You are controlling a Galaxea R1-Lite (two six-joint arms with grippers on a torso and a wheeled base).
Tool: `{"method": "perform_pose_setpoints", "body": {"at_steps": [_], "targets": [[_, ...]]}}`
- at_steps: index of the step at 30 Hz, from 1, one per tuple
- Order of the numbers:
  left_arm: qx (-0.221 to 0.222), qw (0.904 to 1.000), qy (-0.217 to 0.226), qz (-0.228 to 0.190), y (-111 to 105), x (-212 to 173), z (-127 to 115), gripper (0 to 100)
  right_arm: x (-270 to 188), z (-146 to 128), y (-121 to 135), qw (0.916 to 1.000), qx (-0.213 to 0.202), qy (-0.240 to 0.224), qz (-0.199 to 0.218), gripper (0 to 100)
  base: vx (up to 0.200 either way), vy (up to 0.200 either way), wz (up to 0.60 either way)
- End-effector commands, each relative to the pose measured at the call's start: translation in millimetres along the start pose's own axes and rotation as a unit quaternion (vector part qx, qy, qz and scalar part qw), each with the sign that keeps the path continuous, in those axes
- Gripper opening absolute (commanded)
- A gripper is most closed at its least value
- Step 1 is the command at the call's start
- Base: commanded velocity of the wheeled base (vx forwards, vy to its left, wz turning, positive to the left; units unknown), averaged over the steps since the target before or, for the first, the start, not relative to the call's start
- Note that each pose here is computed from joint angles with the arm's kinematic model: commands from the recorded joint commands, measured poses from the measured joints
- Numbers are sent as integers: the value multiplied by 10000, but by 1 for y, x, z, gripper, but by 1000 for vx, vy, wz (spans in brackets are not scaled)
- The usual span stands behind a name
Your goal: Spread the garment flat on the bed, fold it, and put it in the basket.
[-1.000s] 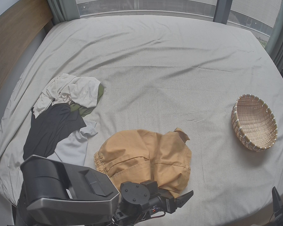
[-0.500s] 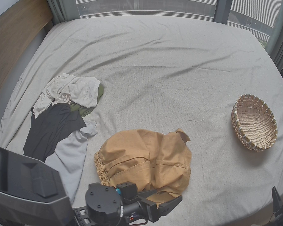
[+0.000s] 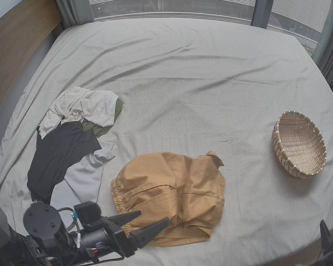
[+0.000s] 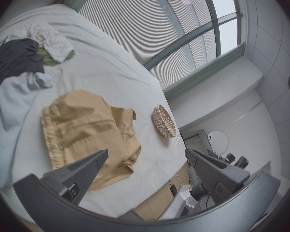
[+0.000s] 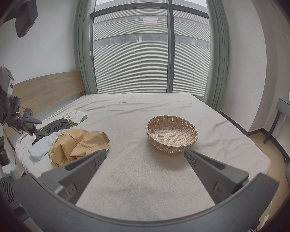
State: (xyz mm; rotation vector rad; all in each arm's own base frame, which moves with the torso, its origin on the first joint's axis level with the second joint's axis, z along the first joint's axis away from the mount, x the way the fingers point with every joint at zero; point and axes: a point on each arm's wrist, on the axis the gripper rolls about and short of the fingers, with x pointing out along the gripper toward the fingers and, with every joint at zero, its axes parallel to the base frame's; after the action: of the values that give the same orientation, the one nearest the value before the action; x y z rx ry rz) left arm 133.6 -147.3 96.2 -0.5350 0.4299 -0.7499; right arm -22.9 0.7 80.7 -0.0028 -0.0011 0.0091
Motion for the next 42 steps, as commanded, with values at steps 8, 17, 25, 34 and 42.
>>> {"method": "perform_pose_setpoints", "body": {"at_steps": [8,17,25,34,42], "targets": [[-198,9975,-543,410,20,-28,28,100,0,-5,0,10000,-1,36,0,100,0,0,0],[-402,9935,-145,1057,41,-31,24,100,0,-5,0,10000,-1,28,0,100,0,0,0],[-587,9863,321,1510,63,-20,14,100,0,-5,0,10000,-1,36,0,100,0,0,0],[-687,9814,591,1694,78,-5,4,100,0,-5,0,10000,-1,36,0,100,0,0,0],[-690,9811,614,1701,94,16,-6,100,0,-5,0,10000,-1,36,0,100,0,0,0]]}}
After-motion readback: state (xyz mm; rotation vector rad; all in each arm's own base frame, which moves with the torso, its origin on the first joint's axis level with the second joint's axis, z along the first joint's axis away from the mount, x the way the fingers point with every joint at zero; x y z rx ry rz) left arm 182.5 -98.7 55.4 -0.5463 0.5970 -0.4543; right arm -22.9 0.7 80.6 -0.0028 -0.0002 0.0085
